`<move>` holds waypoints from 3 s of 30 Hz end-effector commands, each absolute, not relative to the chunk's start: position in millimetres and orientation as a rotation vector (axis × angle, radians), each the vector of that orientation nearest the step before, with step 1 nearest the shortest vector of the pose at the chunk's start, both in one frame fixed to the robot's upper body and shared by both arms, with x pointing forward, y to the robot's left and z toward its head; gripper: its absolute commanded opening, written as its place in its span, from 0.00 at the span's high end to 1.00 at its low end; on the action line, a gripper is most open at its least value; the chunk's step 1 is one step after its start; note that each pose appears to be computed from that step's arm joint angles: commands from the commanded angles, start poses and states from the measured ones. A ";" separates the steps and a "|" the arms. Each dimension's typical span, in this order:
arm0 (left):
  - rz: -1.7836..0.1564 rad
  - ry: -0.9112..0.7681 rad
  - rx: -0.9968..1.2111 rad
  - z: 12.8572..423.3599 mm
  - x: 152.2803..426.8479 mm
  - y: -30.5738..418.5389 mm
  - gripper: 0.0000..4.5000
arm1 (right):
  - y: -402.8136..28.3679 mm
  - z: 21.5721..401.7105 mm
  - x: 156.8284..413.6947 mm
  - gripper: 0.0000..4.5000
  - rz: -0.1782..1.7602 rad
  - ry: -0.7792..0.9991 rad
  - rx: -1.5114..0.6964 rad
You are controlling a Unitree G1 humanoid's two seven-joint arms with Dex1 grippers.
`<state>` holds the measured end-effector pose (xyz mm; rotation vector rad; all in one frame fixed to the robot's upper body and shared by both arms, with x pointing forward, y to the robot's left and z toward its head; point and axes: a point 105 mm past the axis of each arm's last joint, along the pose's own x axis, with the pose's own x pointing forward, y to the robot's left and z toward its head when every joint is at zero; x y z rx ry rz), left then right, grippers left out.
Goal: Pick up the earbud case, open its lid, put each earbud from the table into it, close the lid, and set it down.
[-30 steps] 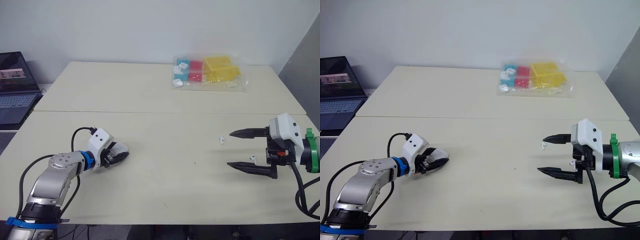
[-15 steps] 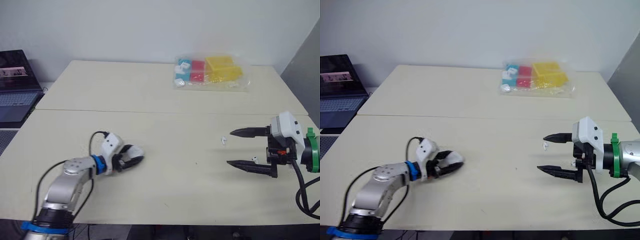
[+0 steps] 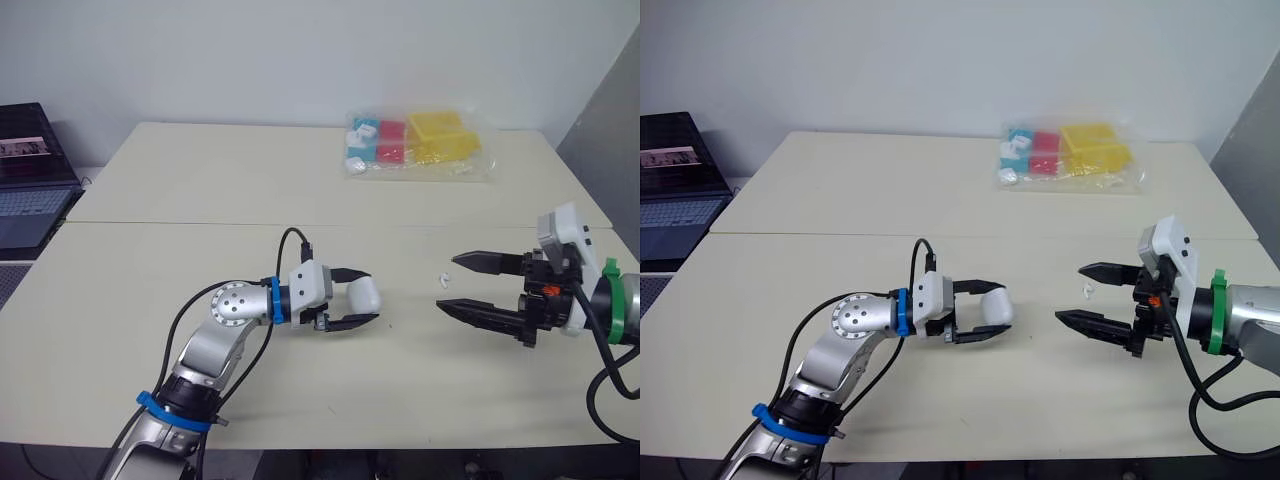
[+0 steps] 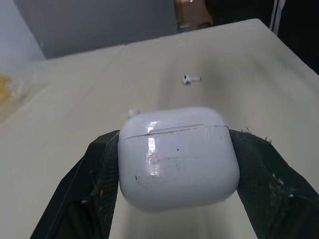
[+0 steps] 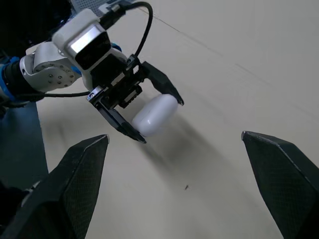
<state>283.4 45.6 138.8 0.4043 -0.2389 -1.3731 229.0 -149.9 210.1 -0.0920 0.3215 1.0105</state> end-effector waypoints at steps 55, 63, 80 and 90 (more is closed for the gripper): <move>-1.515 -0.547 0.554 161.8 270.7 17.2 0.36 | -90.6 167.7 237.5 0.78 0.992 0.696 0.414; -1.479 -0.542 0.537 163.9 275.5 17.0 0.36 | -89.9 168.6 237.9 0.83 1.006 0.702 0.416; -1.382 -0.468 0.571 164.0 294.4 29.8 0.00 | -92.4 169.6 242.0 0.83 1.021 0.706 0.384; -1.359 -0.122 0.469 146.7 306.4 62.7 0.00 | -123.9 180.0 260.9 0.83 0.968 0.649 -0.087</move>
